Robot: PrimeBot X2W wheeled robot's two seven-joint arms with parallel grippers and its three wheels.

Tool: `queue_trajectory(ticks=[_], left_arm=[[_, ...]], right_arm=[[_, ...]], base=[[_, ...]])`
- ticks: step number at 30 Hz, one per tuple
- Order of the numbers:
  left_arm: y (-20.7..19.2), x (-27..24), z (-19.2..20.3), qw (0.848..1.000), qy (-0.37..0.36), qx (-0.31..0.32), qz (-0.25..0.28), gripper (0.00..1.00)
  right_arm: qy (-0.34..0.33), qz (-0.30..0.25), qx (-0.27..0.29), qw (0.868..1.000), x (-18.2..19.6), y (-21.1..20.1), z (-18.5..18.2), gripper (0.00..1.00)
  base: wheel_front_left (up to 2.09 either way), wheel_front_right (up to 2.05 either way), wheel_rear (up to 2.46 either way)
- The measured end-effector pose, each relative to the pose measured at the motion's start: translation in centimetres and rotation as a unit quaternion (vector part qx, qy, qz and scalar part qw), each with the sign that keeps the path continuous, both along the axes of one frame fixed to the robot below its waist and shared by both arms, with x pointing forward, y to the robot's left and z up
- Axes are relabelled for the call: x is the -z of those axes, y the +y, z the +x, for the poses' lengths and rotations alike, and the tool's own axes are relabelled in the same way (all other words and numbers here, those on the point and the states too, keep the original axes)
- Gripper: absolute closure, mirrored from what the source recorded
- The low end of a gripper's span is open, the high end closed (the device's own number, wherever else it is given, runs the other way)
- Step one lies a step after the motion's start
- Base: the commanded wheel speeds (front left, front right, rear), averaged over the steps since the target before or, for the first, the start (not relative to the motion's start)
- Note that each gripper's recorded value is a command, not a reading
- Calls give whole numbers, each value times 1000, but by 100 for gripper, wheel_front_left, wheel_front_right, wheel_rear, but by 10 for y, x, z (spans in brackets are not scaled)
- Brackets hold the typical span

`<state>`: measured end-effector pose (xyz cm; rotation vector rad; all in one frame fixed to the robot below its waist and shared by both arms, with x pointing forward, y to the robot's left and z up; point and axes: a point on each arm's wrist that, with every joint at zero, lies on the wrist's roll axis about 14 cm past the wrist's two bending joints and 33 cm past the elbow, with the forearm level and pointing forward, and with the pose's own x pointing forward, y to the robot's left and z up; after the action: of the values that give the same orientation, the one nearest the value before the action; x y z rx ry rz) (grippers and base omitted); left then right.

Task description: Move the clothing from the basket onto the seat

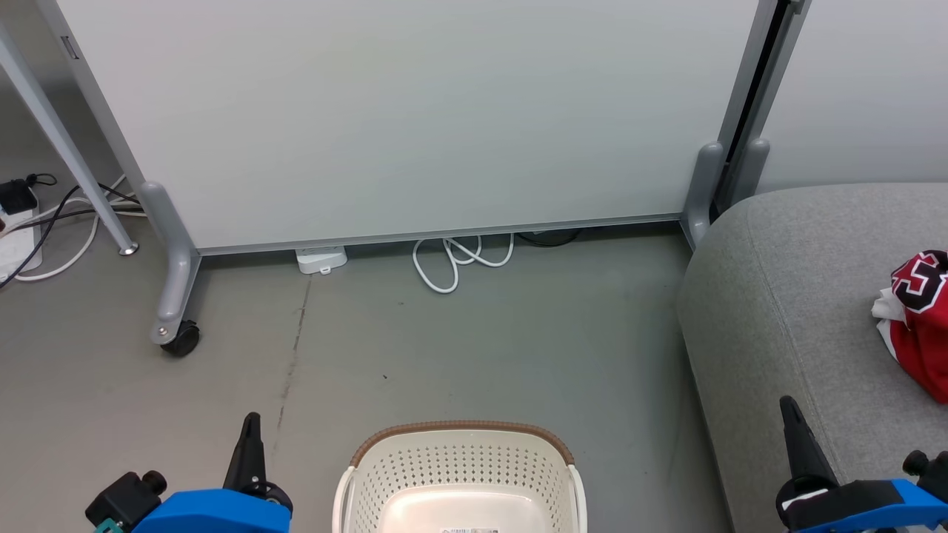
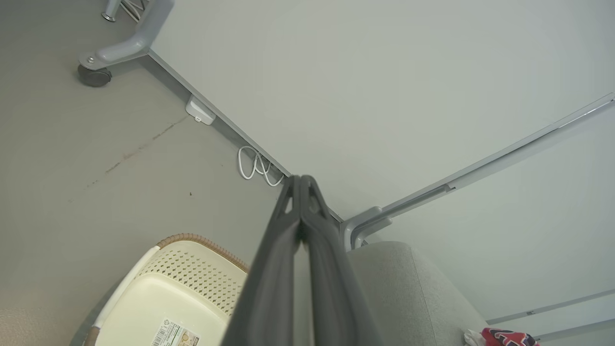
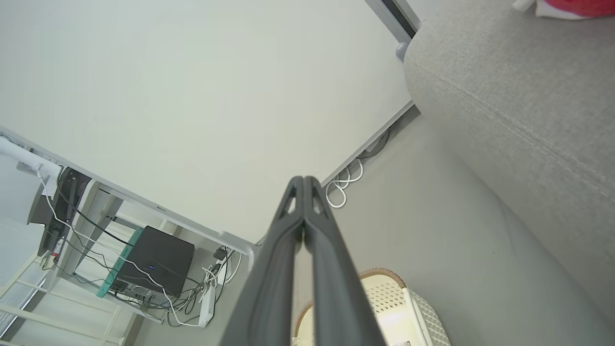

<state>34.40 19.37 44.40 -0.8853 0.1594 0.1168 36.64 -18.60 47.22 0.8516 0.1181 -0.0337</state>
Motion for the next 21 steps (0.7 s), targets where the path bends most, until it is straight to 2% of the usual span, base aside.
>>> queue_trajectory(ticks=[21], left_arm=[[4, -16, 14, 993, -22, -18, -111, 100]], right_arm=[[-10, 118, 14, 993, -9, -3, 7, 100]], base=[[0, 0, 0]])
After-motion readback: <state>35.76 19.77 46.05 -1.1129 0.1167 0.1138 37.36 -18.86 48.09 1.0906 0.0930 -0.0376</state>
